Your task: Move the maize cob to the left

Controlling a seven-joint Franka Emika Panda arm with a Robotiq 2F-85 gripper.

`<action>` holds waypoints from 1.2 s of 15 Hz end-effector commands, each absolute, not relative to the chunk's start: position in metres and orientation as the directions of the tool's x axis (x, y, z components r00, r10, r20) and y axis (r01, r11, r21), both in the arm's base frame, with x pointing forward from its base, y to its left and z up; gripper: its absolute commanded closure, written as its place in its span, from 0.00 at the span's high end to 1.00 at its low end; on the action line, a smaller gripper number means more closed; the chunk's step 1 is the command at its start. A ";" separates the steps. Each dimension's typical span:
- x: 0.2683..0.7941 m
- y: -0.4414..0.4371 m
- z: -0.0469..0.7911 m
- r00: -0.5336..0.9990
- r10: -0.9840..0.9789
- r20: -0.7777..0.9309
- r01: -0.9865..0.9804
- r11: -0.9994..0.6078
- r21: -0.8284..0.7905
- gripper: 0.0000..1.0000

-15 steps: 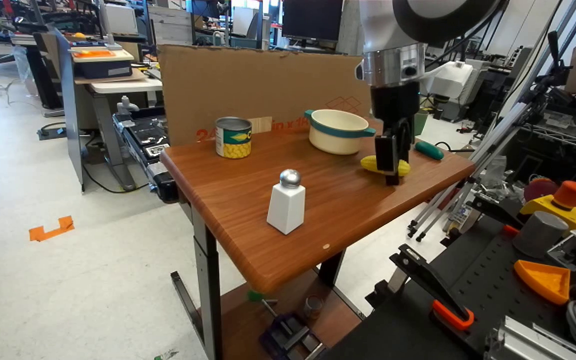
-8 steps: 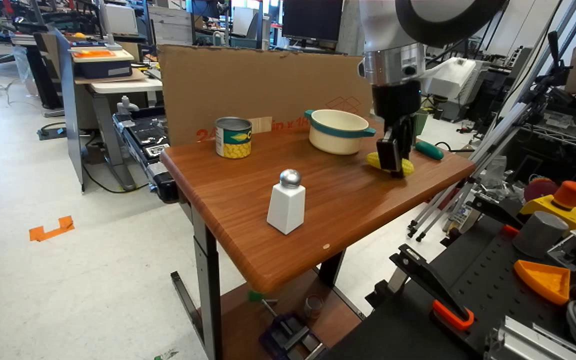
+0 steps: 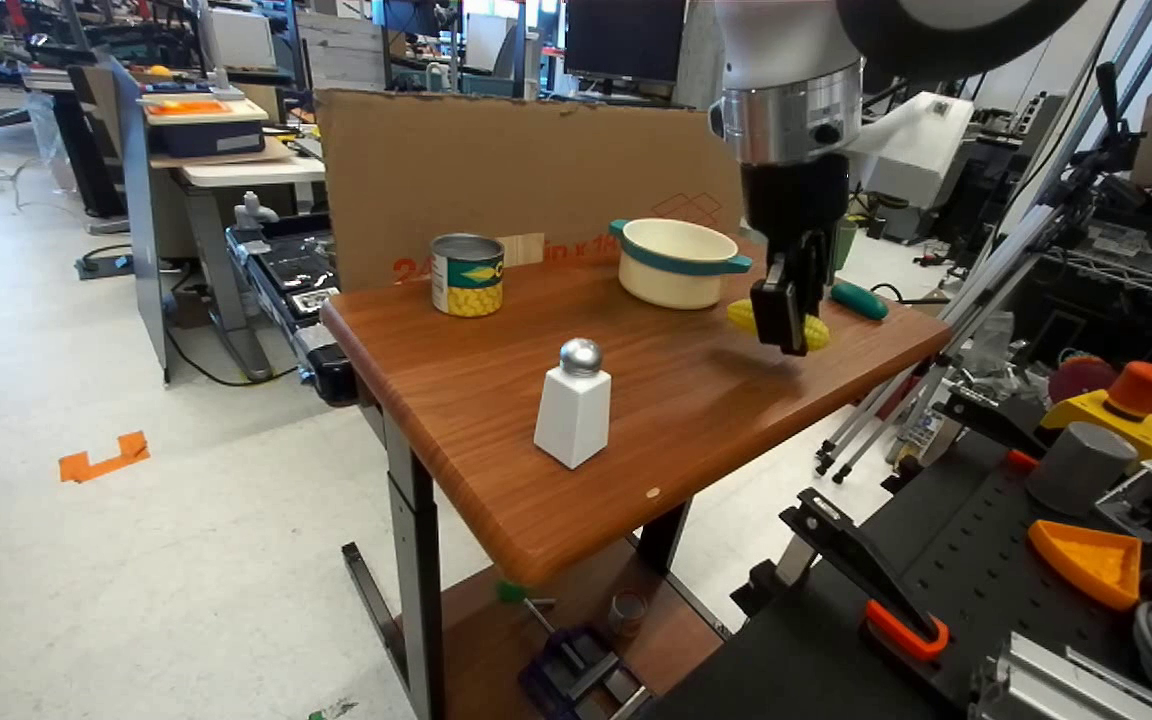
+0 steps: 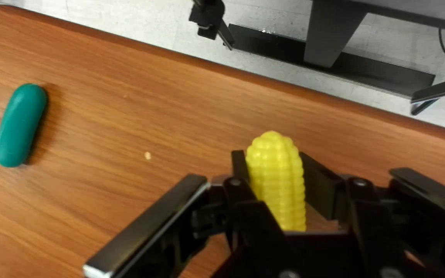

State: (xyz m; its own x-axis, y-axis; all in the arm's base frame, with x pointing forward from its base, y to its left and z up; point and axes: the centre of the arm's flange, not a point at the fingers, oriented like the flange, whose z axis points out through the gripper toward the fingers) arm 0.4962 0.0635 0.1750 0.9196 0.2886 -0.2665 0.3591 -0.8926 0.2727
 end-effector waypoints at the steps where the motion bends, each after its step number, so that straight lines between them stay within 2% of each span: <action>1: 0.457 0.121 0.184 0.925 0.318 -0.206 0.366 -0.891 0.267 0.18; 6: 0.437 0.153 0.185 0.940 0.288 -0.184 0.329 -0.909 0.257 0.18; 18: 0.432 0.140 0.179 0.969 0.182 -0.168 0.226 -0.930 0.291 0.18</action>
State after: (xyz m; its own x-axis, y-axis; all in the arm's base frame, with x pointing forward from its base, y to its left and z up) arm 0.4381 0.1446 0.1731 0.9579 0.2062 -0.1998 0.2583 -0.9227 0.2861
